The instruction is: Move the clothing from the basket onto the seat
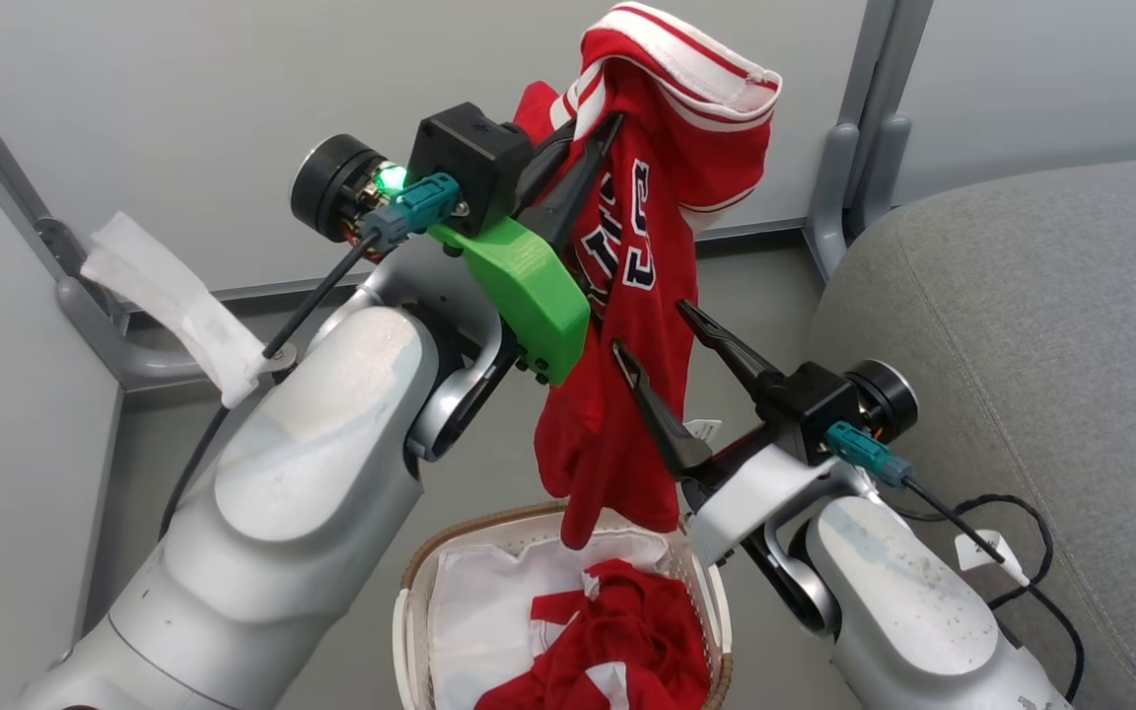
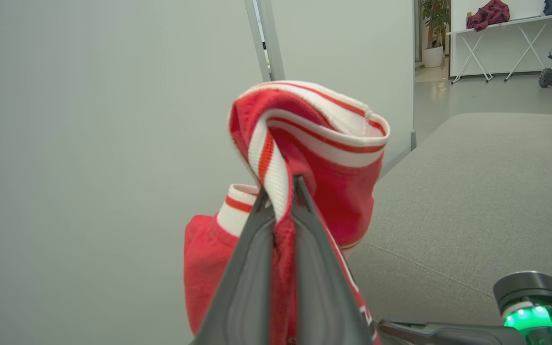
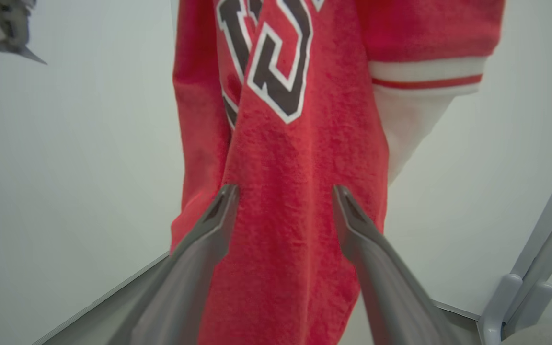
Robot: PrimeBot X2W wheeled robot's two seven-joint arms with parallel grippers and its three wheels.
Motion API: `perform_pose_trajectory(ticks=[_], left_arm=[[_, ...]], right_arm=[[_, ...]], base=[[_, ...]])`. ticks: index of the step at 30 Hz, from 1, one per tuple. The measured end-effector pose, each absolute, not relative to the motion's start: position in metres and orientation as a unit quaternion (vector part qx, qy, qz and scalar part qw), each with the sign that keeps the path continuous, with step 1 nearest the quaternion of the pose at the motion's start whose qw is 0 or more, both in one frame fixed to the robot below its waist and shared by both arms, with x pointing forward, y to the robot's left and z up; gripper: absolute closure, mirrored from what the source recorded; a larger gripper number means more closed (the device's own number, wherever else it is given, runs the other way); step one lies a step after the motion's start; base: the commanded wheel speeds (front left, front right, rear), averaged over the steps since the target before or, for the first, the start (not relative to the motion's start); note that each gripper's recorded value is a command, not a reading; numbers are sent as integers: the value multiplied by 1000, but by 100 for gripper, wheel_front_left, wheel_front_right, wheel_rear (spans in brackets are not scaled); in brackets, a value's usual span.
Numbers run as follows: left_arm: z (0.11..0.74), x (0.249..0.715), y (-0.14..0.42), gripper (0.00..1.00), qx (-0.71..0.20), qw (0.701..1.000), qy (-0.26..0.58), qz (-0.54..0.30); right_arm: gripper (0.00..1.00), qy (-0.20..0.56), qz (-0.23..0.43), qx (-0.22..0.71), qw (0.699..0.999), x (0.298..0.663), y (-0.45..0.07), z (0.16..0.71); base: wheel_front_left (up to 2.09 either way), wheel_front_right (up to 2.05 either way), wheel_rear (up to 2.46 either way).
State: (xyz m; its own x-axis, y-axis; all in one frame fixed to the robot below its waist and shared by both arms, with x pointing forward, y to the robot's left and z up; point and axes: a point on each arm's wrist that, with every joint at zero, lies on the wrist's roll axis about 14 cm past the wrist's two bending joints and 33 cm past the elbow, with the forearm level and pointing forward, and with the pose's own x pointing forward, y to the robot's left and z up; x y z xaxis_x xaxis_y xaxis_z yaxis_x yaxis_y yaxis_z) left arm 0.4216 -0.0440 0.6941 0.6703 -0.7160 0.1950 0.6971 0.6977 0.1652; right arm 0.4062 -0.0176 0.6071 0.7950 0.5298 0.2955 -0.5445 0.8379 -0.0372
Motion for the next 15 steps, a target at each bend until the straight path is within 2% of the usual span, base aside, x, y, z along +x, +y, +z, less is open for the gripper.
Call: perform_pose_trajectory(ticks=[15], left_arm=[[692, 412, -43, 100, 32, 913, -112, -391]], right_arm=[[0, -104, 324, -7, 940, 418, 10, 585]], base=[[0, 0, 0]])
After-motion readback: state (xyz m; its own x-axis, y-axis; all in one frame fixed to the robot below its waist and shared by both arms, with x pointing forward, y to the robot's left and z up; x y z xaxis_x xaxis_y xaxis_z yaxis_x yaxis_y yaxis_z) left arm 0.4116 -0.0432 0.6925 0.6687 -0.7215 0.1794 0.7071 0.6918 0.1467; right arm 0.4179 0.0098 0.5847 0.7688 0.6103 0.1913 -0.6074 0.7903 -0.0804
